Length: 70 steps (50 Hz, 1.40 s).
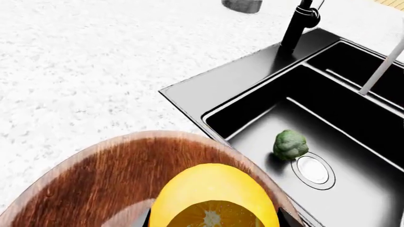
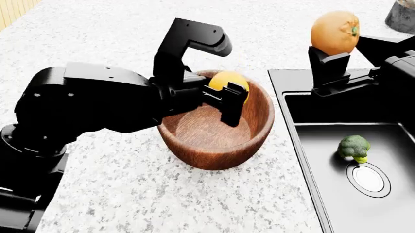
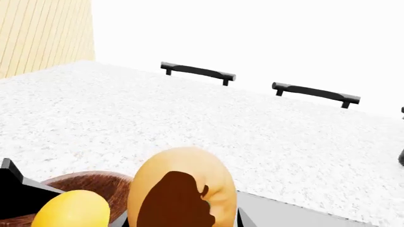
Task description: Pick the oranges and tangerines from the sink and place them in one bowl. Place the broccoli in the other bowl. Then turn off the sink faucet.
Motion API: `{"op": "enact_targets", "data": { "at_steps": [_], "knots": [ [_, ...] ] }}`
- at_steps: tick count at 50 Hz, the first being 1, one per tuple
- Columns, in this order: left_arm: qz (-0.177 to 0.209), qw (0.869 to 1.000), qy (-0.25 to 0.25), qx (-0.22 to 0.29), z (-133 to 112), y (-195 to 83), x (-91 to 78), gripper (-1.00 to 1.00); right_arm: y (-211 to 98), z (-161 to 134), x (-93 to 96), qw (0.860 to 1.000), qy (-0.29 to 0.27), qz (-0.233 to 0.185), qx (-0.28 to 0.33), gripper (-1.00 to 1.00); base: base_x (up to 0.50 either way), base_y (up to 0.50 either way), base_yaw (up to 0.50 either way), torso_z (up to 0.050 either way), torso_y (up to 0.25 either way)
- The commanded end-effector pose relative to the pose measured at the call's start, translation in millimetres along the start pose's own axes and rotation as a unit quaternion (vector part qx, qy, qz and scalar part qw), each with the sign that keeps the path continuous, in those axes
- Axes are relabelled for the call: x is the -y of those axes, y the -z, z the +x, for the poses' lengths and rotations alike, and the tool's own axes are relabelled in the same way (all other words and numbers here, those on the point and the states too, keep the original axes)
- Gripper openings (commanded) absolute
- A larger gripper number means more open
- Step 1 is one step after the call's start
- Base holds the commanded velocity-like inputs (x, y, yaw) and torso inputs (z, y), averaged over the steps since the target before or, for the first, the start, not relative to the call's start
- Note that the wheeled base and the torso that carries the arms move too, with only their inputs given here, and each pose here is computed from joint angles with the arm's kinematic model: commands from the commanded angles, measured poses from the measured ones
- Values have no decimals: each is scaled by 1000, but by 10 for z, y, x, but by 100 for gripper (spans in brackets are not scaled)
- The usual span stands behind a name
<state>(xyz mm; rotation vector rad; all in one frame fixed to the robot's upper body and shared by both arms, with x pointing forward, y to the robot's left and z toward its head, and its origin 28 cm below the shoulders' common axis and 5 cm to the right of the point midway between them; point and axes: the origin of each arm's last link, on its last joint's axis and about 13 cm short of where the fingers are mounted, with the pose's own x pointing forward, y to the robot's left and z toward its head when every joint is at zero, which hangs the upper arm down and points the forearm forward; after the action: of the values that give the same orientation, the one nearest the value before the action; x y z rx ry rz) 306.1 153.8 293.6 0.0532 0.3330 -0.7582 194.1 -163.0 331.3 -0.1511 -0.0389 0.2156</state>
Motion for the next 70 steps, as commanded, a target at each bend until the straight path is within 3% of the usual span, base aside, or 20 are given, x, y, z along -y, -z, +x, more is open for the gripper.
{"op": "enact_targets", "data": {
  "at_steps": [1, 20, 27, 28, 40, 49, 54, 60, 66, 70],
  "knots": [
    [-3, 1000, -14, -24, 100, 152, -57, -100, 24, -31, 4, 1000, 5, -1, -6, -100, 0, 0, 0, 0, 10],
    [-7, 997, -38, -67, 398, 343, -181, -100, 53, -14, -27, 1000, -4, 1, -12, -100, 0, 0, 0, 1, 0],
    [-2, 997, -47, -66, 391, 307, -210, -100, 82, -23, -16, 1000, -1, 4, -14, -100, 0, 0, 0, 0, 1],
    [-2, 997, -49, -67, 384, 309, -220, 100, 81, -22, -15, 1000, -1, 4, -14, -100, 0, 0, 0, 0, 0],
    [-8, 998, -45, -49, 321, 199, -181, 100, 90, 7, -16, 1000, -3, 5, -15, -100, 0, 0, 0, 0, 0],
    [-3, 999, -47, 0, 84, -91, -146, 100, 39, 79, -40, 1000, -18, 1, -17, -100, 0, 0, 0, 0, 0],
    [0, 998, -63, 31, -125, -230, -185, 100, -49, 165, -40, 999, -31, -1, -16, -100, 0, 0, 0, 0, 0],
    [26, 990, -121, 69, -452, -261, -224, 100, -118, 379, -90, 996, -68, -12, -47, -100, 0, 0, 0, 0, 0],
    [37, 982, -158, 96, -840, -104, -224, 100, -142, 671, -146, 991, -109, -4, -83, -100, 0, 0, 0, 0, 0],
    [43, 972, -201, 115, -1115, 71, -156, 100, -199, 880, -191, 976, -174, -5, -128, -100, 0, 0, 0, 0, 0]
  ]
}}
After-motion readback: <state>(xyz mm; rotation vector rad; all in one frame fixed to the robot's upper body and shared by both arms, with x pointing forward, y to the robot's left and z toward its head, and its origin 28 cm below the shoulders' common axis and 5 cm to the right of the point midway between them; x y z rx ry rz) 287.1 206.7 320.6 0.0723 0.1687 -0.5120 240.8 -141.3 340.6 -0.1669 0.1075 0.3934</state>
